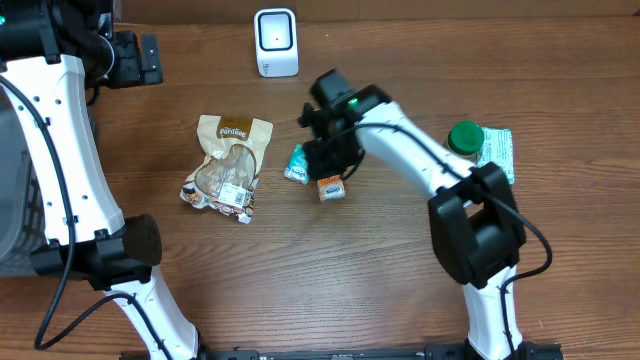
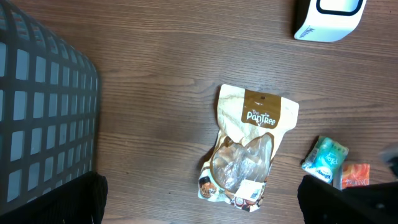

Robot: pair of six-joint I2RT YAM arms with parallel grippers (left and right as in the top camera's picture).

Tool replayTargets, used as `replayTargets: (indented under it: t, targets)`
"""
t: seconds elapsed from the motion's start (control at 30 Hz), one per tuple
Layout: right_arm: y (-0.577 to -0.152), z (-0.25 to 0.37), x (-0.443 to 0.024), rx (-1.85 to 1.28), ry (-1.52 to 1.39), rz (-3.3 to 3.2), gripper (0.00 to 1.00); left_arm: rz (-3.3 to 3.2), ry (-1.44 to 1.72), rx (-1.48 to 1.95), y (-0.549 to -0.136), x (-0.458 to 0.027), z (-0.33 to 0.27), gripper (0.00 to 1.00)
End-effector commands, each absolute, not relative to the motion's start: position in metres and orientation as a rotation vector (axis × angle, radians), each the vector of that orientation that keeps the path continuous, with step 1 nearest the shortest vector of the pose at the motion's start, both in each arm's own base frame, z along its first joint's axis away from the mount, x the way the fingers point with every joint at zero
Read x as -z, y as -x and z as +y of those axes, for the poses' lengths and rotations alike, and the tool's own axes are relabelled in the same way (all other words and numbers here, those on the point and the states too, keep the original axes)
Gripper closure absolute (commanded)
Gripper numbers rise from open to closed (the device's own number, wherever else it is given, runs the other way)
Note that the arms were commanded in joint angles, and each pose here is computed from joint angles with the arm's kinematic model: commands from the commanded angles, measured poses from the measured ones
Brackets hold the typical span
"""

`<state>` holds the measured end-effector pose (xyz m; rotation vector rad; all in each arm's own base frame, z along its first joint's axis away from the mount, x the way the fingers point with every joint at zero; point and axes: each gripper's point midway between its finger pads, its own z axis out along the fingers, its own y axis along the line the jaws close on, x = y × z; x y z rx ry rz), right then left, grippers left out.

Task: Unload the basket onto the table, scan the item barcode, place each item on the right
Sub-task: 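Reach the right gripper to the orange packet and grasp it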

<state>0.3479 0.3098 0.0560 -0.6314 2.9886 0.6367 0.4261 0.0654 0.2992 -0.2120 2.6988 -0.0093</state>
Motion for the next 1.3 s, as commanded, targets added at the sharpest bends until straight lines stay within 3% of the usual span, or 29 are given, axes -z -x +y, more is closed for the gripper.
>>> replayTargets:
  t: [0.0, 0.2, 0.43, 0.63, 0.8, 0.93, 0.97, 1.03, 1.27]
  targets:
    - [-0.332, 0.314, -0.041, -0.539, 0.336, 3.097, 0.96, 2.703, 0.193, 0.016, -0.427, -0.298, 0.064, 0.01]
    - [-0.329, 0.285, -0.01, -0.261, 0.15, 3.117, 0.96, 2.703, 0.193, 0.016, -0.427, -0.298, 0.064, 0.0]
    - [-0.345, 0.227, -0.007, 0.029, 0.035, 3.115, 0.96, 2.703, 0.193, 0.016, -0.427, -0.298, 0.064, 0.0]
    - [-0.386, 0.182, -0.009, 0.135, -0.009, 3.015, 0.96, 2.703, 0.193, 0.016, -0.427, -0.298, 0.064, 0.01]
    - [-0.426, 0.17, -0.014, 0.072, 0.022, 2.901, 0.96, 2.703, 0.193, 0.016, -0.427, -0.298, 0.064, 0.0]
    - [-0.456, 0.196, -0.023, -0.192, 0.051, 2.8, 0.95, 2.703, 0.193, 0.016, -0.427, -0.298, 0.064, 0.0]
    - [-0.46, 0.205, -0.026, -0.259, 0.084, 2.781, 0.92, 2.703, 0.193, 0.016, -0.427, -0.298, 0.064, 0.0]
    - [-0.464, 0.215, -0.03, -0.332, 0.103, 2.755, 0.74, 2.703, 0.193, 0.016, -0.427, -0.298, 0.064, 0.01]
    - [-0.459, 0.222, -0.049, -0.447, 0.104, 2.785, 0.59, 2.703, 0.193, 0.016, -0.427, -0.298, 0.064, 0.0]
